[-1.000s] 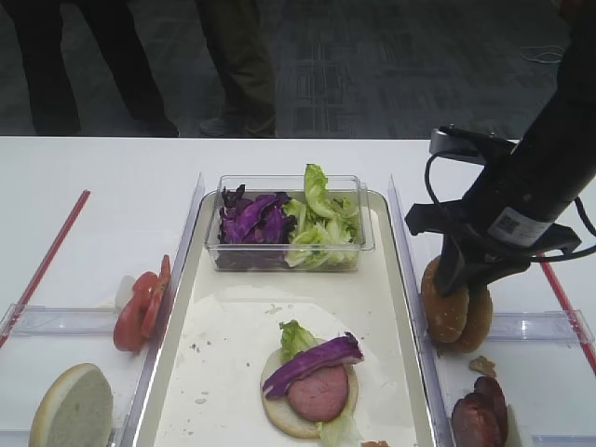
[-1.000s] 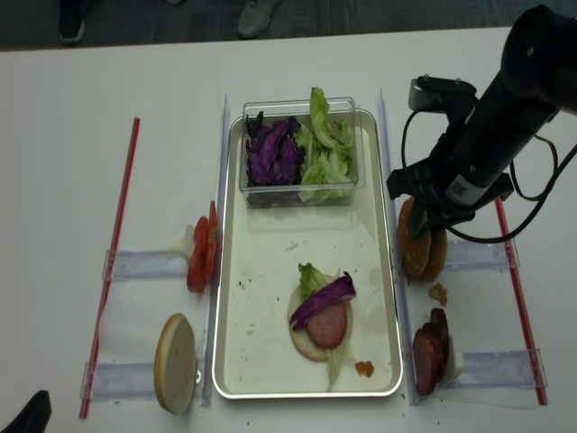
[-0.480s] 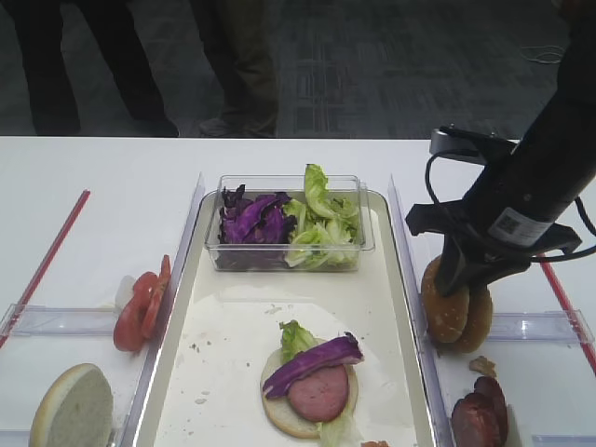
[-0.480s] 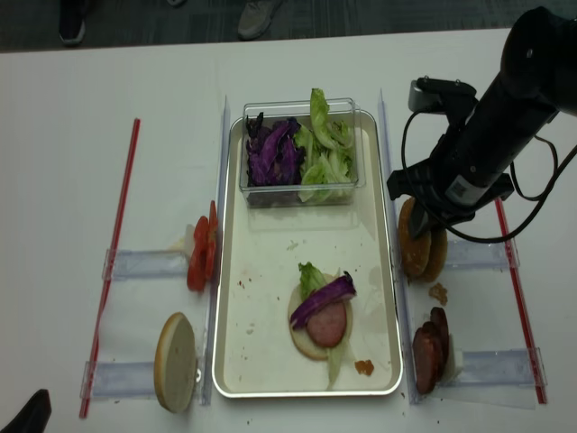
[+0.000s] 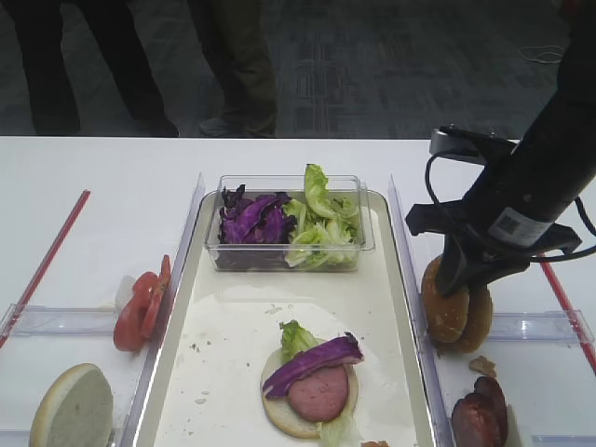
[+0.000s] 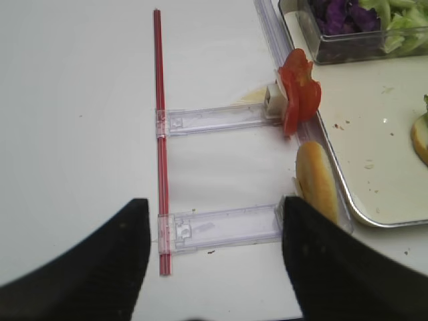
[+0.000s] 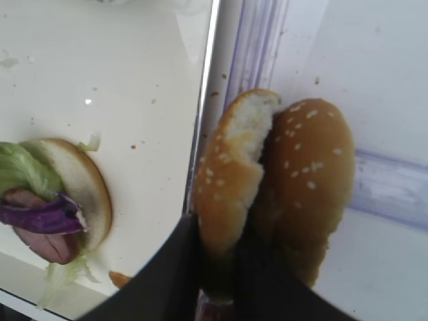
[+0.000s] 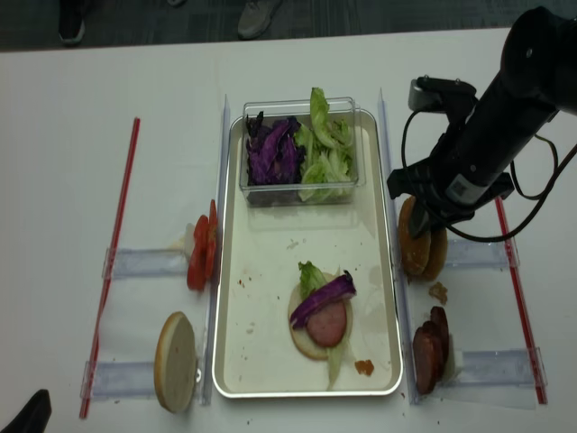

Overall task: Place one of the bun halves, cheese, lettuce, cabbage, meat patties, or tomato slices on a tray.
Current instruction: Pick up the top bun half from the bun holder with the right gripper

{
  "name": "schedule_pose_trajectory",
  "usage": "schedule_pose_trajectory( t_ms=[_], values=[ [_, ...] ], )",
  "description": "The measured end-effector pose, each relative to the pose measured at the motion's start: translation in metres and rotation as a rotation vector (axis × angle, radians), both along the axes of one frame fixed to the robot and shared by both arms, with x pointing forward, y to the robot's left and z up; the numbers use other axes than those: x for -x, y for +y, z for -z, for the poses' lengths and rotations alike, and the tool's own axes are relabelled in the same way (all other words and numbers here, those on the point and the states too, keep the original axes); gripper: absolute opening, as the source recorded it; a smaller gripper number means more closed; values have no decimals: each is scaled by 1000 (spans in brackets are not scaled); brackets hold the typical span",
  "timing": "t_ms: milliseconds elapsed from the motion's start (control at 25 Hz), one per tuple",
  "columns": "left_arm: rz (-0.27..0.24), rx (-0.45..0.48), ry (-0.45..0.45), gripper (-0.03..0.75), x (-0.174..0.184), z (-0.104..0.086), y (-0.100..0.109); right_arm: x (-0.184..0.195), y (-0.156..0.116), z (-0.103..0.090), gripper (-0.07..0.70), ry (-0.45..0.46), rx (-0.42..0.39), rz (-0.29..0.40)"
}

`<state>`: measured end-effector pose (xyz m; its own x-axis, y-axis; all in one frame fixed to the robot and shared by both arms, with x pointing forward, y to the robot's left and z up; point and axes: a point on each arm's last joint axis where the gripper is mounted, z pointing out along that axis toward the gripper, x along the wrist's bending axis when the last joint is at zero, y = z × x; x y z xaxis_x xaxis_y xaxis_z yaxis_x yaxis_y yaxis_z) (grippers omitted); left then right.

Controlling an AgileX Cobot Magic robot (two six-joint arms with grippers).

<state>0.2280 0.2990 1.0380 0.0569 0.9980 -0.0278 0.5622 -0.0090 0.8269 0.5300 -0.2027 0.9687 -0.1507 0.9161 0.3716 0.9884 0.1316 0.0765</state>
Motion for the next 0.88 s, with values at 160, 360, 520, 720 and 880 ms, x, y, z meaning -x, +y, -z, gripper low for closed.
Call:
schedule_pose_trajectory(
  t_ms=[160, 360, 520, 720, 880],
  values=[
    [0, 0, 0, 410, 0, 0, 0, 0, 0, 0, 167, 0, 0, 0],
    [0, 0, 0, 410, 0, 0, 0, 0, 0, 0, 165, 0, 0, -1],
    [0, 0, 0, 410, 0, 0, 0, 0, 0, 0, 165, 0, 0, -1],
    [0, 0, 0, 410, 0, 0, 0, 0, 0, 0, 165, 0, 0, -1],
    [0, 0, 0, 410, 0, 0, 0, 0, 0, 0, 164, 0, 0, -1]
  ],
)
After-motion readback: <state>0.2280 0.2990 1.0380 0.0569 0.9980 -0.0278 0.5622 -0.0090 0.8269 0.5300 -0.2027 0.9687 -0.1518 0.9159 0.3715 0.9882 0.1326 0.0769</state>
